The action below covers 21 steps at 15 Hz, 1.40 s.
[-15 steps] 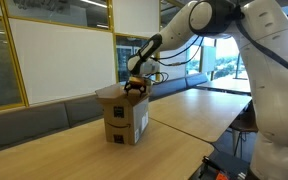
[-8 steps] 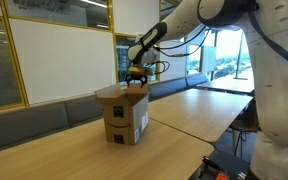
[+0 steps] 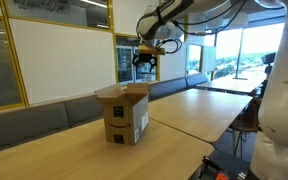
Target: Put all the objects on the table into the cardboard box.
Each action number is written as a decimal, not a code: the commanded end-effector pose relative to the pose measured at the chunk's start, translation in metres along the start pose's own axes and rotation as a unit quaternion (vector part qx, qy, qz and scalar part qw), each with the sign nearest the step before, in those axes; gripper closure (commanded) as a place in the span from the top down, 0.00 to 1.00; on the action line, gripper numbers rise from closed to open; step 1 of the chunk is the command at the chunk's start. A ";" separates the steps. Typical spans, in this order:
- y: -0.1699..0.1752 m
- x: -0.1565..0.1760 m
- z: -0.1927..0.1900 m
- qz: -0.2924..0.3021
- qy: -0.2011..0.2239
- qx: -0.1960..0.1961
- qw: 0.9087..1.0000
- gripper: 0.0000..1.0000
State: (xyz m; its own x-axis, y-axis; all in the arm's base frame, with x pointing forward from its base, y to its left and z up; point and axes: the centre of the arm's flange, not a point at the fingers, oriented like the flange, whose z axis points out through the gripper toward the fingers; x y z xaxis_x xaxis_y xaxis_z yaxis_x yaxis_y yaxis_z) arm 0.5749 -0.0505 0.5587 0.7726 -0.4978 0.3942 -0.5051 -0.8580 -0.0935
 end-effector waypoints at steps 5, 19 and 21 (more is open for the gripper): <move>0.064 -0.071 -0.073 -0.019 -0.039 -0.019 0.999 1.00; 0.125 -0.143 -0.095 -0.174 -0.245 0.007 0.954 1.00; 0.130 -0.148 -0.098 -0.183 -0.259 0.006 0.948 1.00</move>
State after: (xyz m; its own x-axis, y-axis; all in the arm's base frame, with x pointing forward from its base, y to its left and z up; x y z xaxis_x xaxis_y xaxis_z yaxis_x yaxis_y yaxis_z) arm 0.3738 -0.0722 0.5684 0.9775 -0.1972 -0.0751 -0.1999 -0.9794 -0.0296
